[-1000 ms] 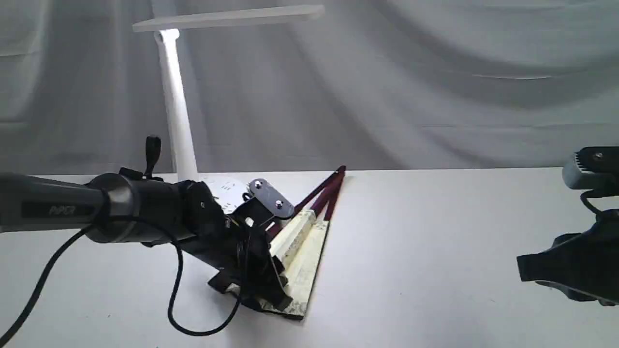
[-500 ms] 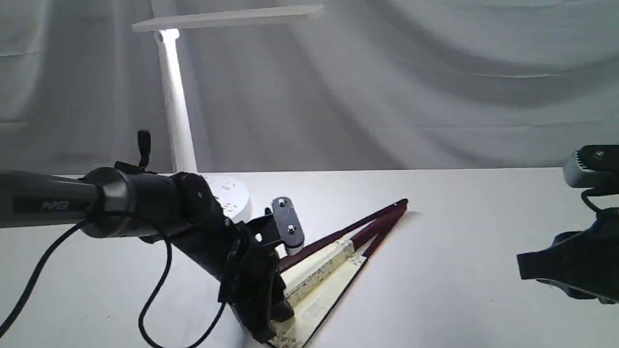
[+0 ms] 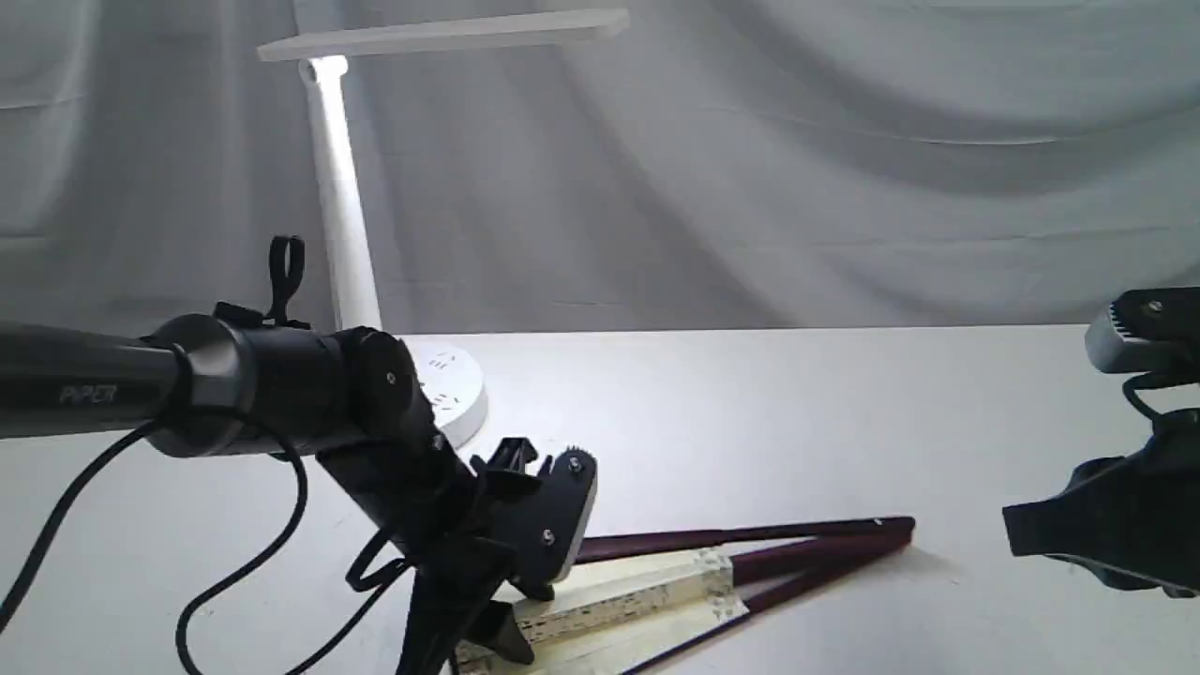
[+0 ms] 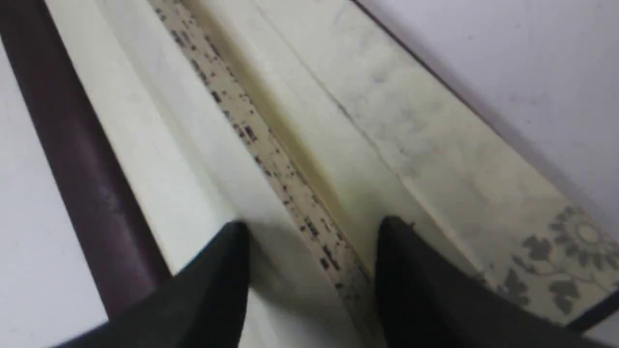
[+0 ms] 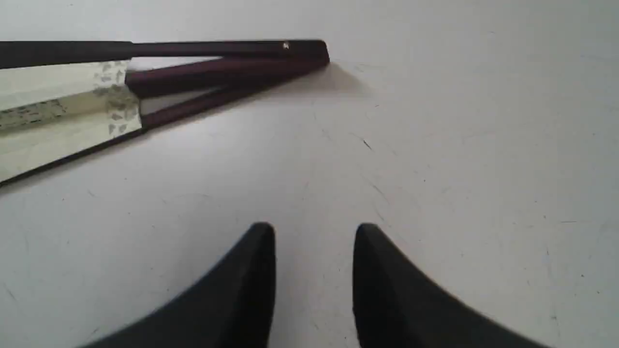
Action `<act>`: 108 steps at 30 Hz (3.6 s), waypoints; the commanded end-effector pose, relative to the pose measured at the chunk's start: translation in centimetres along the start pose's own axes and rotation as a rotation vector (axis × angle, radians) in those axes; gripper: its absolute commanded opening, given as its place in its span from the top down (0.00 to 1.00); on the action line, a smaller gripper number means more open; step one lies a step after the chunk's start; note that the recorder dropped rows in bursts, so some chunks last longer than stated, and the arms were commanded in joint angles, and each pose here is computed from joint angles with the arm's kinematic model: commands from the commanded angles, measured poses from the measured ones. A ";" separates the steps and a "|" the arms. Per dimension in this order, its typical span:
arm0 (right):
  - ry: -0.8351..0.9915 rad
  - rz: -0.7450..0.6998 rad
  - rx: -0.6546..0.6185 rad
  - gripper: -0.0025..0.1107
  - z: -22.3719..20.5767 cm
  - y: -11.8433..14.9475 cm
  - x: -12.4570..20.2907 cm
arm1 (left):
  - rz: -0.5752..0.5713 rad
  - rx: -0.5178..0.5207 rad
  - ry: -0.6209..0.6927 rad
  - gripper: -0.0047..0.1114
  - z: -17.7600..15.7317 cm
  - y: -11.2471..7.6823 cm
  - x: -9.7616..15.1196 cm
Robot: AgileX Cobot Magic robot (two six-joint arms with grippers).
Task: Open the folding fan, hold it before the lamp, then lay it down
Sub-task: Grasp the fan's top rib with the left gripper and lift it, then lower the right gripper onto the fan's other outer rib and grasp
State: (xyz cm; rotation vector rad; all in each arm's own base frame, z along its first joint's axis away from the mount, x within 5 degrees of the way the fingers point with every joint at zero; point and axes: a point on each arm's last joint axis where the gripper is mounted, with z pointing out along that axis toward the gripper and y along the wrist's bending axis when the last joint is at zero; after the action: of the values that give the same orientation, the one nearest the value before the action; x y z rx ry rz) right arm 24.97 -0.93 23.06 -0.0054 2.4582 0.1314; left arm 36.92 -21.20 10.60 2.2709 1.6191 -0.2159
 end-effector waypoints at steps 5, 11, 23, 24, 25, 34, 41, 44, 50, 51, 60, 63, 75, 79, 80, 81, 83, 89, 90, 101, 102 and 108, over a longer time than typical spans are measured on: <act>0.002 -0.011 -0.007 0.73 -0.1 0.2 -0.1 | 0.275 0.056 -0.038 0.62 0.9 -1.3 -2.9; 0.017 -0.011 -0.013 0.73 -0.1 0.2 0.0 | 0.336 0.047 -0.036 0.62 1.0 -1.3 -3.3; 0.038 -0.032 -0.024 0.73 -0.1 0.3 0.2 | 0.428 -0.146 0.083 0.62 0.3 0.6 -2.7; 0.038 -0.032 -0.024 0.73 -0.1 0.3 0.2 | 0.426 -0.183 0.092 0.62 0.1 1.0 -2.8; 0.038 -0.032 -0.024 0.73 -0.1 0.3 0.2 | 0.426 -0.195 0.095 0.62 0.1 1.1 -2.7; 0.040 -0.032 -0.025 0.73 -0.1 0.3 0.2 | 0.278 -0.310 0.033 0.62 -0.5 2.0 -3.4; 0.031 0.011 -0.043 0.73 -0.1 0.5 0.1 | 0.049 -0.399 -0.034 0.62 -1.1 2.7 -3.7; 0.031 0.042 -0.051 0.71 0.0 0.5 0.1 | -0.097 -0.504 -0.060 0.62 -2.3 3.6 -3.9; 0.107 0.087 -0.083 0.62 1.1 0.6 0.2 | -0.226 -0.525 -0.155 0.62 -4.3 3.8 -4.9; 0.134 0.088 -0.097 0.60 1.3 0.7 -0.1 | -0.271 -0.527 -0.175 0.62 -4.5 3.8 -5.0; 0.330 0.085 -0.219 0.59 3.4 1.2 -2.9 | -0.682 -0.434 -0.361 0.62 -8.1 3.2 -6.7; 0.379 0.103 -0.249 0.59 4.5 1.3 -3.3 | -0.704 -0.356 -0.362 0.62 -8.8 2.4 -7.1; 0.482 0.101 -0.341 0.59 9.0 1.2 -4.0 | -1.215 -0.108 -0.149 0.62 -9.1 0.1 -4.6; 0.520 0.113 -0.369 0.59 11.1 1.1 -4.5 | -1.323 -0.077 -0.132 0.62 -9.1 -0.2 -4.6; 0.529 0.119 -0.381 0.59 11.5 1.1 -4.5 | -1.331 -0.075 -0.131 0.62 -9.1 -0.2 -4.6; 0.535 0.113 -0.402 0.59 12.2 1.1 -4.6 | -1.332 -0.074 -0.130 0.62 -9.0 -0.2 -4.6; 0.541 0.090 -0.439 0.61 13.1 1.2 -4.8 | -1.347 -0.067 -0.125 0.62 -9.0 -0.4 -4.5; 0.576 0.064 -0.509 0.63 16.0 1.1 -4.5 | -1.378 -0.038 -0.102 0.62 -8.9 -0.7 -4.5; 0.580 0.067 -0.510 0.63 16.4 1.1 -4.4 | -1.376 -0.036 -0.096 0.62 -8.9 -0.7 -4.5; 0.570 0.111 -0.604 0.63 19.1 1.4 -3.3 | -1.373 -0.030 -0.088 0.62 -8.9 -0.8 -4.5; 0.571 0.109 -0.608 0.63 19.3 1.4 -3.2 | -1.373 -0.030 -0.088 0.62 -8.9 -0.8 -4.5; 0.603 0.140 -0.652 0.63 20.3 1.6 -2.2 | -1.373 -0.027 -0.086 0.62 -8.9 -0.9 -4.5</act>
State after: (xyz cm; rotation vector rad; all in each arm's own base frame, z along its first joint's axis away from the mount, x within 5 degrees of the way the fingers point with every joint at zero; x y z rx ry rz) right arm 39.33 2.37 9.30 -0.1532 2.8897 1.1003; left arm 34.07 -21.87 19.72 0.7519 2.7559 -0.5611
